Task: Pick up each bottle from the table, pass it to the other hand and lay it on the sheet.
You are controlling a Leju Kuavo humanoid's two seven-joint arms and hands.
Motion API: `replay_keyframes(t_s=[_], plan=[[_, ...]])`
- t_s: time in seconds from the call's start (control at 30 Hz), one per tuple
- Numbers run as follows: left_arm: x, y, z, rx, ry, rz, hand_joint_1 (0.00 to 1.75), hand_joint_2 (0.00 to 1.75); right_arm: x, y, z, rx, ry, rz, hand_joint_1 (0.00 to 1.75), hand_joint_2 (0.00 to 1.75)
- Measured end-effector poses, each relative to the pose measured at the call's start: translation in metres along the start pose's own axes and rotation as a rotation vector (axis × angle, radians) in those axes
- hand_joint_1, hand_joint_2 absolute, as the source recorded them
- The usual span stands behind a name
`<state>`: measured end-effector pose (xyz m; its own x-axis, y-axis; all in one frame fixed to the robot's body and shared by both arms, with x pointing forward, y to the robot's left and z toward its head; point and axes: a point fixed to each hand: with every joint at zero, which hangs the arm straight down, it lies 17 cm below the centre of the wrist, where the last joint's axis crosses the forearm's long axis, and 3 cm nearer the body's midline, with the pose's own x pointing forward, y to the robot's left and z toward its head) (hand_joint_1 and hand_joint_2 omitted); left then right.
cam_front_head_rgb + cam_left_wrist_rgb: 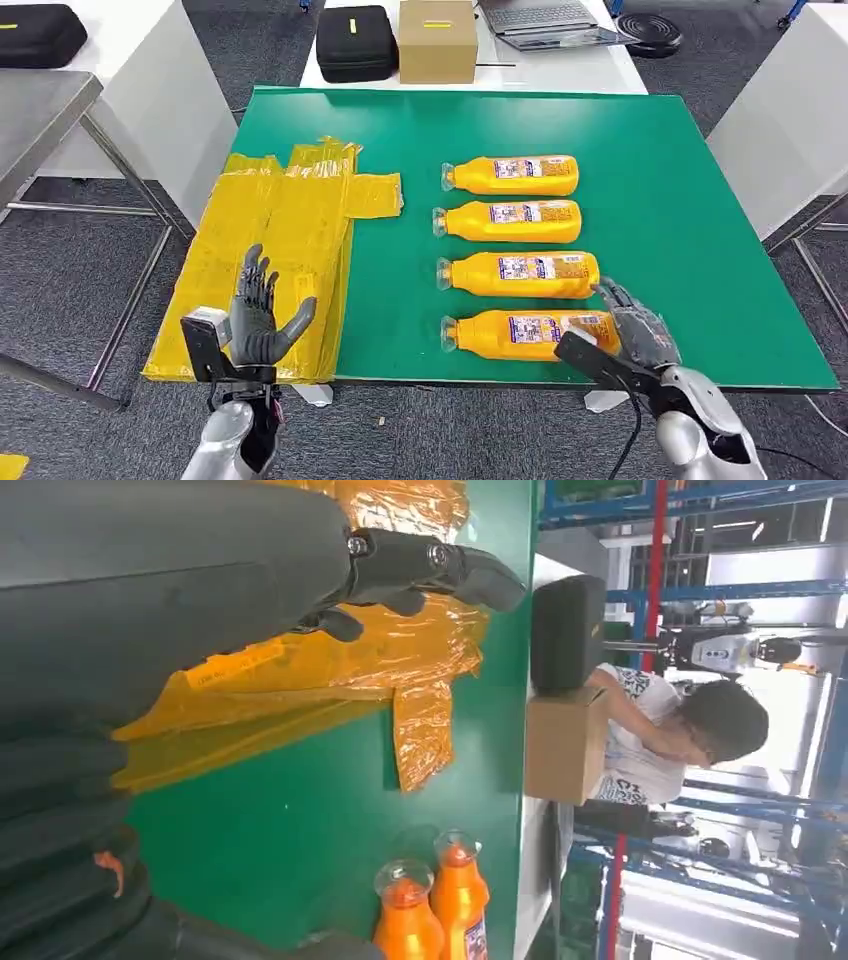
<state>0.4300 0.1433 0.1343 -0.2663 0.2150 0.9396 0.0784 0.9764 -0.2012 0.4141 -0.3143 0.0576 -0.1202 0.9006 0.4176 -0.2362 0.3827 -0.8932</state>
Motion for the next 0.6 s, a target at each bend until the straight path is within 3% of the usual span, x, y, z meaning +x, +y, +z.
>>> replay_keyframes(t_s=[0.6], plan=[[-0.003,0.006,0.001,0.017,-0.006,-0.039,0.0,1.75,0.001,0.006,-0.029,0.073,-0.021,0.035,0.0,1.75]])
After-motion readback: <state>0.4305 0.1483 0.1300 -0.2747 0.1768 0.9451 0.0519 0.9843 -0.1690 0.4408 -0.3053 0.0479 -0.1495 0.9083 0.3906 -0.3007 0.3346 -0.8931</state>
